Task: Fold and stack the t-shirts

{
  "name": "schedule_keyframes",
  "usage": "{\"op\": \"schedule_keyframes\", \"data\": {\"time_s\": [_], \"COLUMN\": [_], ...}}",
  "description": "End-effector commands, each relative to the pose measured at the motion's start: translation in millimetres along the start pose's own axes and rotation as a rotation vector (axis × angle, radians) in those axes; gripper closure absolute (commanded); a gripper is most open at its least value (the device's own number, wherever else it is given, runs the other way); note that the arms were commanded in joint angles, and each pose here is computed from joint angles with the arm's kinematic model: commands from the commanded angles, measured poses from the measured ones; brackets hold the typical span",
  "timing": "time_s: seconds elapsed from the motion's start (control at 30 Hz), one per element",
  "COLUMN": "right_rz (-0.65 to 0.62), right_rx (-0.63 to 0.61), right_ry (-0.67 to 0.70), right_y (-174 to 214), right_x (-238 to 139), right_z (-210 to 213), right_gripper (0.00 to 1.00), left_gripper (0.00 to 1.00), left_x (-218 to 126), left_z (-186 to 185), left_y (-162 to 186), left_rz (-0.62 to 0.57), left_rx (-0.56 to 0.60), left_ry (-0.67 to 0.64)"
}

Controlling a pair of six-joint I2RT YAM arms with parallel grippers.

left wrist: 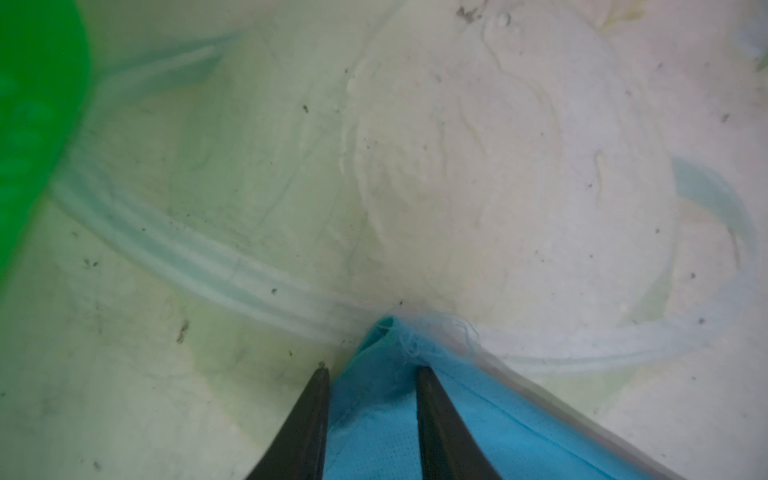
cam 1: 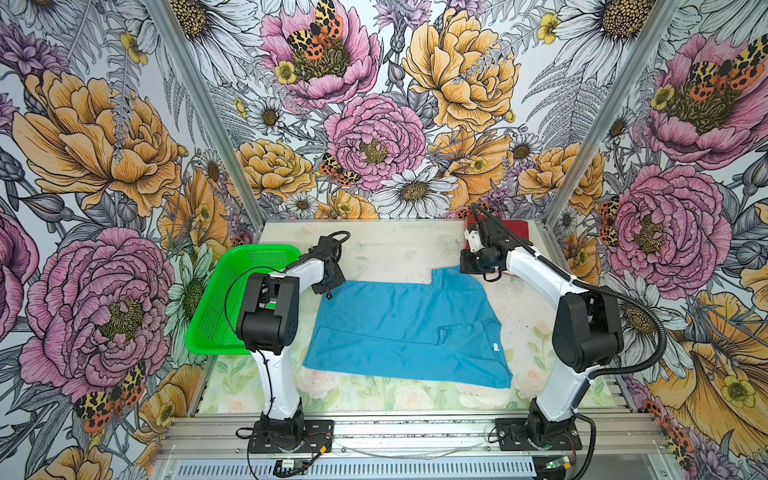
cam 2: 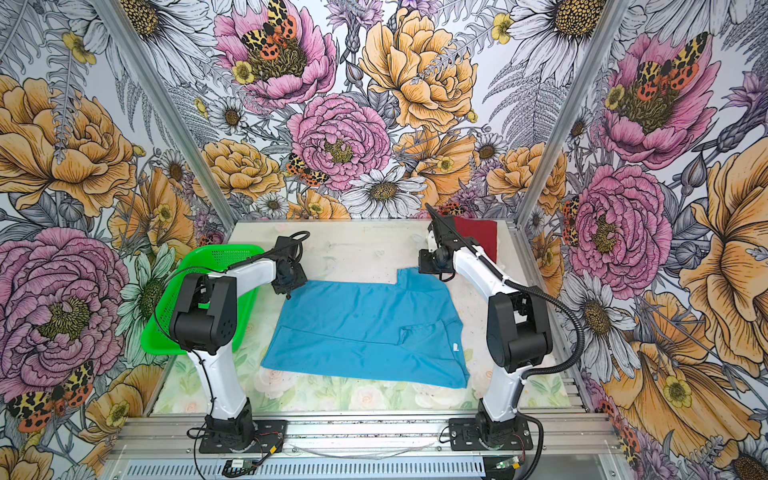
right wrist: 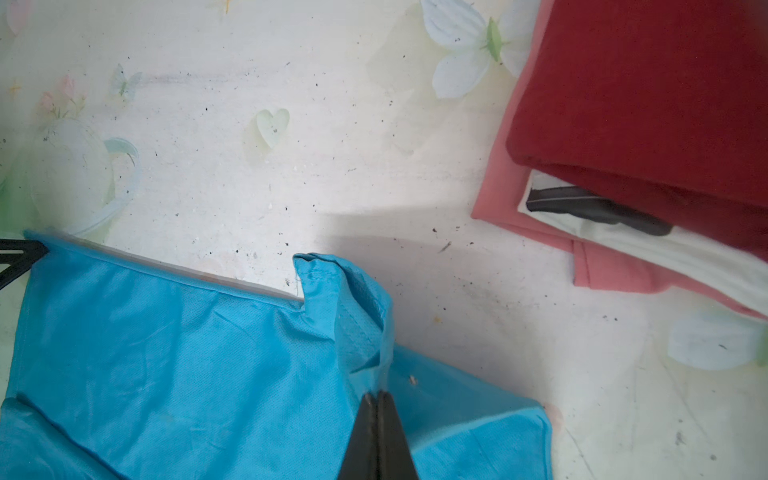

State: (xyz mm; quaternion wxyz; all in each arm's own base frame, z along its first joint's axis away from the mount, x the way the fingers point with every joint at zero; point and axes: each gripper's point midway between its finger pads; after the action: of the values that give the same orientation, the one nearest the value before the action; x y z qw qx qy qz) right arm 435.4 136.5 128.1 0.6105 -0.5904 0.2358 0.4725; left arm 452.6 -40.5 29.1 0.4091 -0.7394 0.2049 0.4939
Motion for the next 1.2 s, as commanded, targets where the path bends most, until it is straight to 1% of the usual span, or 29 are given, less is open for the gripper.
{"op": "schedule_keyframes", "data": {"time_s": [0.0, 0.13, 0.2, 0.43, 0.53, 0.73, 0.97, 1.17], "right_rz": [-0.047, -0.043, -0.042, -0.039, -0.040, -0.060, -0.086, -0.130], "right_rx": [-0.003, 0.000, -0.001, 0.000, -0.001, 0.009, 0.010, -0.012], "right_ry": [-0.021, -0.022, -0.024, -0.024, -0.023, -0.008, 0.002, -0.028], "right_y": [-7.5, -5.9, -6.3, -6.5, -6.5, -13.9, -28.1, -56.7], "right_x": [-9.9, -7.2, -5.8, -4.3, -4.4, -10.1, -13.6, -13.2], "right_z": [8.6, 8.0, 8.1, 8.4, 7.9, -1.9, -15.1, -21.0], "right_gripper": [1.00, 1.00, 1.00, 1.00, 1.00, 1.00, 1.00, 1.00], "left_gripper": [0.65, 0.64, 0.64, 0.65, 0.73, 1.00, 1.00, 1.00], "left_x": [-1.0, -2.4, 2.5, 16.1, 20.0, 14.3, 2.6, -16.1], "left_z": [-7.3, -7.8, -6.2, -7.3, -10.3, -11.9, -14.7, -14.4], "left_y": [-18.7, -27.0, -27.7, -21.2, -17.2, -19.7, -22.2, -31.4], "left_rz": [-0.048, -0.058, -0.044, -0.006, 0.010, 0.000, -0.014, -0.057], "left_rx": [-0.012, -0.018, -0.023, -0.025, -0.020, -0.018, -0.018, -0.026], "left_ry": [0.033, 0.045, 0.047, 0.063, 0.072, 0.084, 0.107, 0.135]}}
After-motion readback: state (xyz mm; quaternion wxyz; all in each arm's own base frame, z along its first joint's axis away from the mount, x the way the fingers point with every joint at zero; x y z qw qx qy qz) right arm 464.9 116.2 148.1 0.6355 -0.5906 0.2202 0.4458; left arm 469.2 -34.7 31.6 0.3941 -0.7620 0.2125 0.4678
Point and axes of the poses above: each gripper's point midway between its finger pads, its own x axis out along the fingers, its own z axis along the line the jaws close on, y = z × x, and after that the axes turned 9 degrees about -x, right-handed
